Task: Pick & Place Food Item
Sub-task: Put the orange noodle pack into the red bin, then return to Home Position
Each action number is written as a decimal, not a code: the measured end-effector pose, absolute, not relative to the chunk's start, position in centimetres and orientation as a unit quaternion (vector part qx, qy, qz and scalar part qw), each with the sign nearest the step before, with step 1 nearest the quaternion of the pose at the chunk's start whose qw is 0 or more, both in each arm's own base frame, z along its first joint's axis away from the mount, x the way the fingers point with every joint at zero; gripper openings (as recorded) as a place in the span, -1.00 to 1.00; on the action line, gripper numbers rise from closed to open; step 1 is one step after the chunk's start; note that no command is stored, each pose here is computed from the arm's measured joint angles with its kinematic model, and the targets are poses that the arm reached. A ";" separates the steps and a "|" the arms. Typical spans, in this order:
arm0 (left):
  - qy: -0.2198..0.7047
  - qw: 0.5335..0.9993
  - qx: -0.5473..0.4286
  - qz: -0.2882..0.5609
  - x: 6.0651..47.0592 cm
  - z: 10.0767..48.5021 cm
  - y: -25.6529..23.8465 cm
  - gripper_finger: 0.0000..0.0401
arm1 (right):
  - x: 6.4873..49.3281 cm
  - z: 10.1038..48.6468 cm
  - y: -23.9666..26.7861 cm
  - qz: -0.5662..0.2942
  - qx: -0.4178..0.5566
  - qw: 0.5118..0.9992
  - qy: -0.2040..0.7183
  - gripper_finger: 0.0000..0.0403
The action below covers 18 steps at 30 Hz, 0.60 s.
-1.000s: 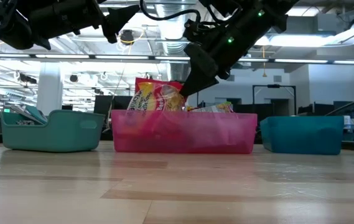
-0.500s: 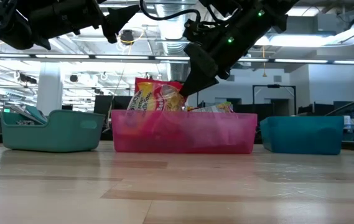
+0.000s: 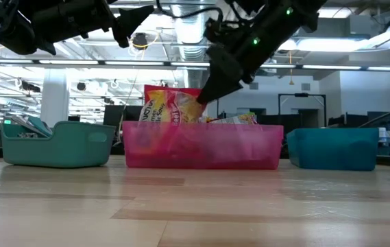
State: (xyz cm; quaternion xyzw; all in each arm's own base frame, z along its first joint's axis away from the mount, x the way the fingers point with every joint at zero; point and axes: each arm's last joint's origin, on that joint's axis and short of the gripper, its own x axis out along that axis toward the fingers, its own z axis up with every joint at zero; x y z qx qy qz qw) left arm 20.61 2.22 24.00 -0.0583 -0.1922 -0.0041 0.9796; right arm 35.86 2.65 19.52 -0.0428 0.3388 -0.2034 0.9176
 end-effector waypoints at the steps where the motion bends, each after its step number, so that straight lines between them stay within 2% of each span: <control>1: -0.192 0.980 -0.058 -0.004 20.6 24.0 2.2 0.44 | 35.8 19.8 2.6 -0.204 -0.041 0.919 0.335 -0.41; 18: -0.192 0.980 -0.058 -0.004 20.6 24.0 2.2 0.44 | 33.6 23.7 1.8 -0.184 -0.023 0.927 0.325 -0.31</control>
